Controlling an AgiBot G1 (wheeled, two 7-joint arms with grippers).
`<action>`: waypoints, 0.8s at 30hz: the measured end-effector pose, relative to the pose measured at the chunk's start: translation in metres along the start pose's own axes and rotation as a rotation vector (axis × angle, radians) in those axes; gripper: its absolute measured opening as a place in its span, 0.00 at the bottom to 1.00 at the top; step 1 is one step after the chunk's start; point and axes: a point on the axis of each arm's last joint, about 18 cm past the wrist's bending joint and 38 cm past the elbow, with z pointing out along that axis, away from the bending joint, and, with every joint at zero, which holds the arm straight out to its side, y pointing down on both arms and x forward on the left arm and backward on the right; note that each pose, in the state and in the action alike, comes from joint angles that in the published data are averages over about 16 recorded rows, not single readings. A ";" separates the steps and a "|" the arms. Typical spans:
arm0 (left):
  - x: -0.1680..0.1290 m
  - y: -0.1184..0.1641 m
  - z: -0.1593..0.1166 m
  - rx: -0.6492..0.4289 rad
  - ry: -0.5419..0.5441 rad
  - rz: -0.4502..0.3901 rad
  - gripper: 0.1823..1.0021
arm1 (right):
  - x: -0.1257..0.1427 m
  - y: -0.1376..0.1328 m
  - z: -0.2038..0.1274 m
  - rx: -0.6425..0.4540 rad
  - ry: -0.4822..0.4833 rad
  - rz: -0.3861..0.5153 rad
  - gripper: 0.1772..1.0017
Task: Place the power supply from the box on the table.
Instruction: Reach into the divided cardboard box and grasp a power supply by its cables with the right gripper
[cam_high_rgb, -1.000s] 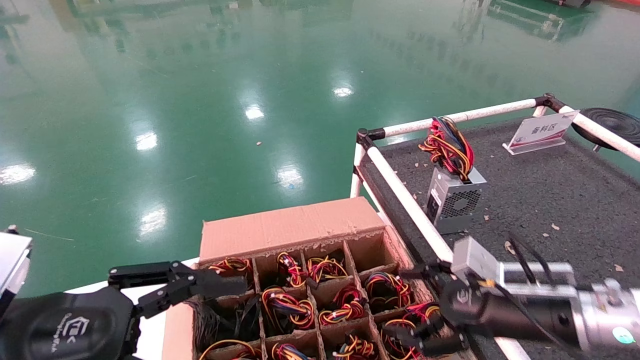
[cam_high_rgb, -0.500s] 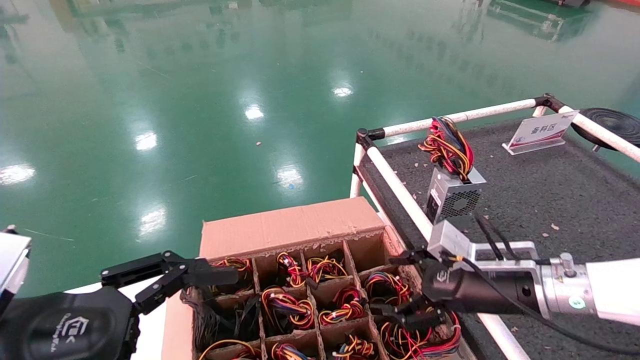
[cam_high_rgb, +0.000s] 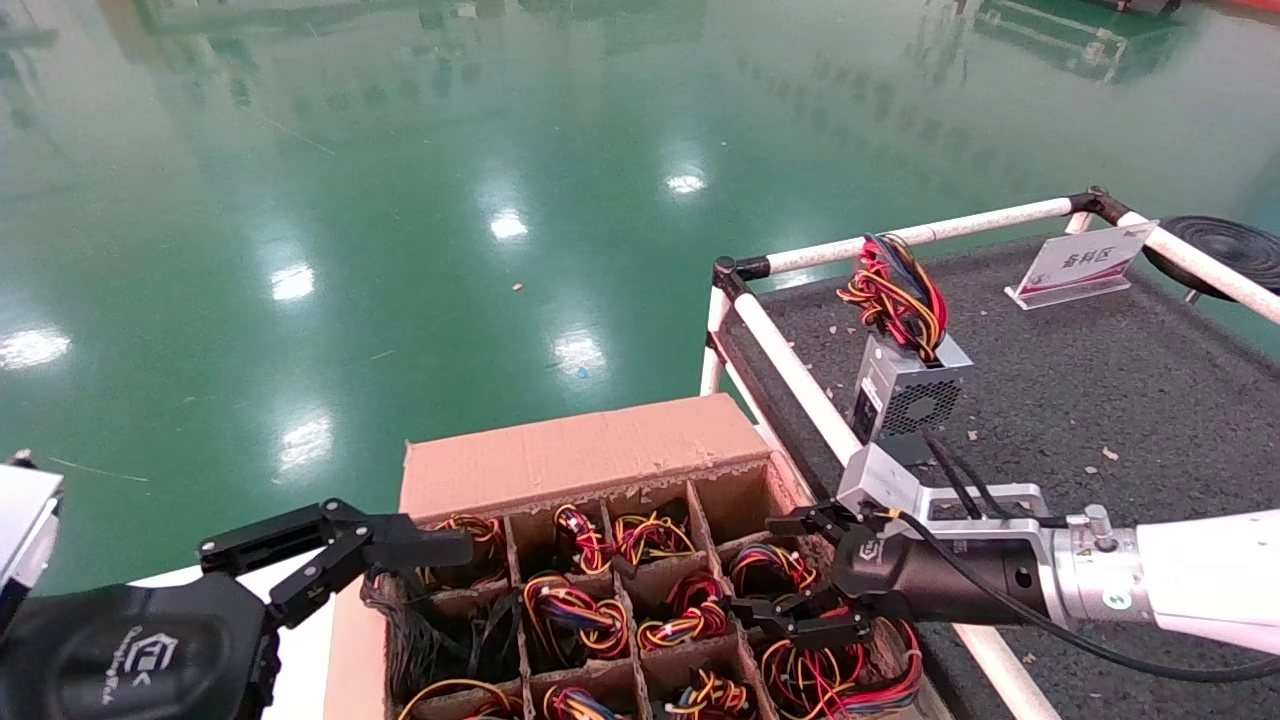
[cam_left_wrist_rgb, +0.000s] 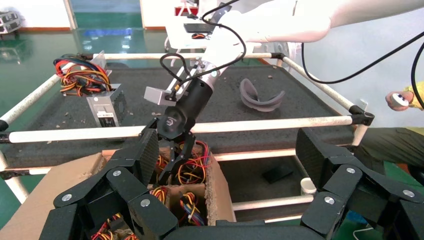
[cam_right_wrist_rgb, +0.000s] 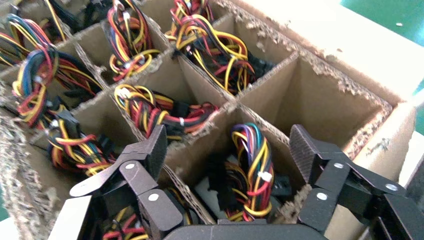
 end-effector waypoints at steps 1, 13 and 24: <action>0.000 0.000 0.000 0.000 0.000 0.000 0.99 | 0.000 0.001 0.000 -0.002 0.001 0.001 0.91; 0.000 0.000 0.000 0.000 0.000 0.000 1.00 | 0.003 0.007 0.000 -0.015 0.009 0.009 0.65; 0.000 0.000 0.000 0.000 0.000 0.000 1.00 | 0.003 0.013 0.003 -0.021 0.014 0.023 0.33</action>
